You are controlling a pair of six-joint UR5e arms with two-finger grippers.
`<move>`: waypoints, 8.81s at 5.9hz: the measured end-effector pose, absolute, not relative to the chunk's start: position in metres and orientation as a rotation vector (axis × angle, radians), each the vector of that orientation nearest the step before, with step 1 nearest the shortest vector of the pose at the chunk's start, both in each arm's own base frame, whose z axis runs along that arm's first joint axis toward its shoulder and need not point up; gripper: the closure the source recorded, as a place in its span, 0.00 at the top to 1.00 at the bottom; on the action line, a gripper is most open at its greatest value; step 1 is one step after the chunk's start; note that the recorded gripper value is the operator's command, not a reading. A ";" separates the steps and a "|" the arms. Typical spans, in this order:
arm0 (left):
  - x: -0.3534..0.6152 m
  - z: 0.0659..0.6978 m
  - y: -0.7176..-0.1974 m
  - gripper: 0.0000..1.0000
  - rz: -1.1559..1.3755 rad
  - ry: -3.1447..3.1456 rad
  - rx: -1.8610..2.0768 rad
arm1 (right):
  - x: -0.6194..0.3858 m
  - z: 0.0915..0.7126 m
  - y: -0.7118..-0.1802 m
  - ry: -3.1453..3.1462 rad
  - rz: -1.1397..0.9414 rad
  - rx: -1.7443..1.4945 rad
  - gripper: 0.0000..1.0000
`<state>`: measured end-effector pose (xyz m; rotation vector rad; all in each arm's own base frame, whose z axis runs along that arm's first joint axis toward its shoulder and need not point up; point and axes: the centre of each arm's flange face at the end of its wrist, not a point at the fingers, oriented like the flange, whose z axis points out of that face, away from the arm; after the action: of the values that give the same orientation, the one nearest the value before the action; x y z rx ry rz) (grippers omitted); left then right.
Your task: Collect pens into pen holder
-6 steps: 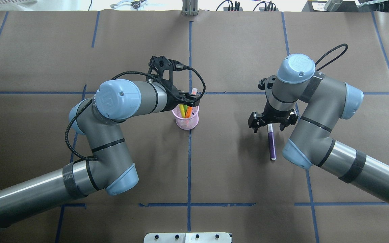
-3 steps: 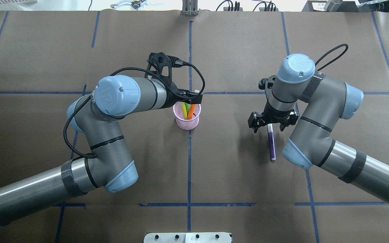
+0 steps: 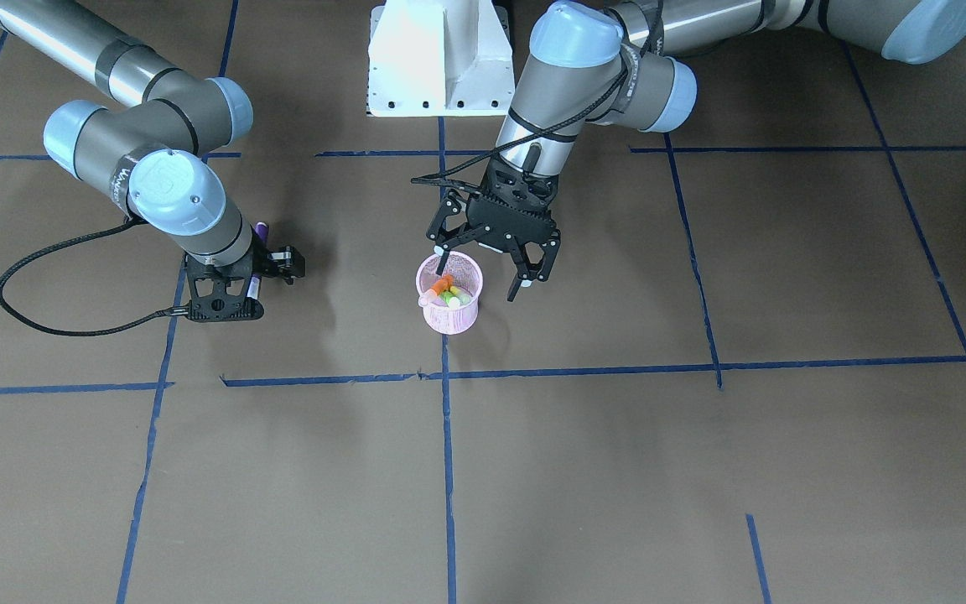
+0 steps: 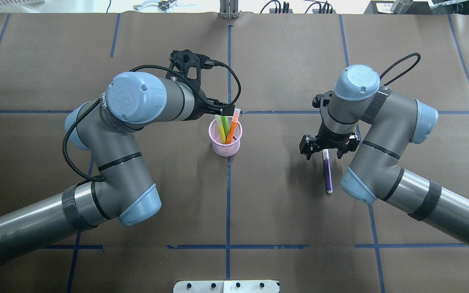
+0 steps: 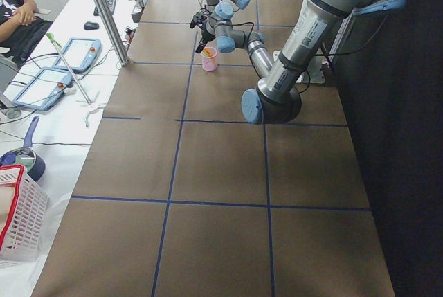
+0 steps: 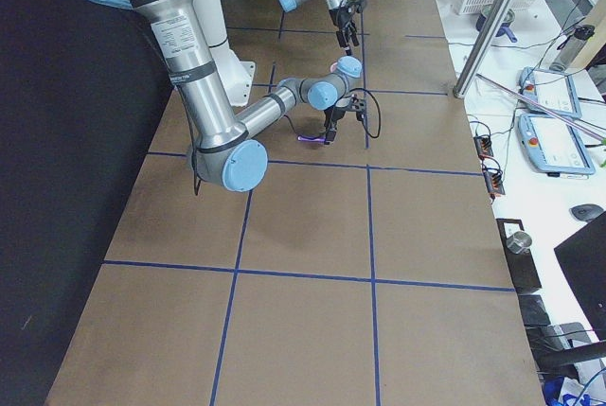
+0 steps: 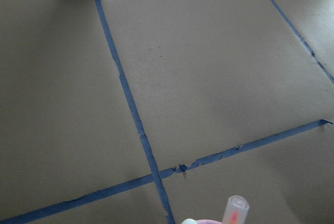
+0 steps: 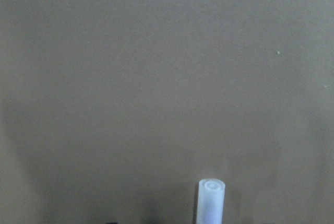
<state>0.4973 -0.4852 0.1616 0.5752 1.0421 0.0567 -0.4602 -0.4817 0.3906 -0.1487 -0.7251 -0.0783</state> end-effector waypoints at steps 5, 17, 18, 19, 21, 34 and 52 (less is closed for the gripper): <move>0.323 0.191 -0.597 1.00 0.105 1.008 0.295 | -0.460 0.397 -0.482 -0.716 -0.073 -0.157 0.00; -0.016 0.678 -0.576 1.00 0.466 0.800 0.078 | -0.398 0.223 -0.523 -0.841 0.018 0.393 0.00; -0.019 0.699 -0.558 1.00 0.463 0.798 0.071 | -0.402 0.197 -0.521 -0.843 0.034 0.464 0.00; -0.020 0.708 -0.550 1.00 0.462 0.791 0.064 | -0.407 0.172 -0.513 -0.848 0.052 0.534 0.00; -0.022 0.714 -0.545 1.00 0.462 0.776 0.055 | -0.412 0.135 -0.499 -0.866 0.080 0.626 0.00; -0.030 0.697 -0.496 1.00 0.456 0.752 0.085 | -0.551 0.149 -0.453 -0.901 0.137 0.690 0.99; -0.048 0.672 -0.483 1.00 0.319 0.761 -0.012 | 0.002 0.643 -0.539 -0.682 -0.354 0.044 1.00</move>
<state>-0.0481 -0.4830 0.6721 -0.0119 0.7610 0.3193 0.0019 -0.5393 0.6431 0.0437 -0.6815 -0.3536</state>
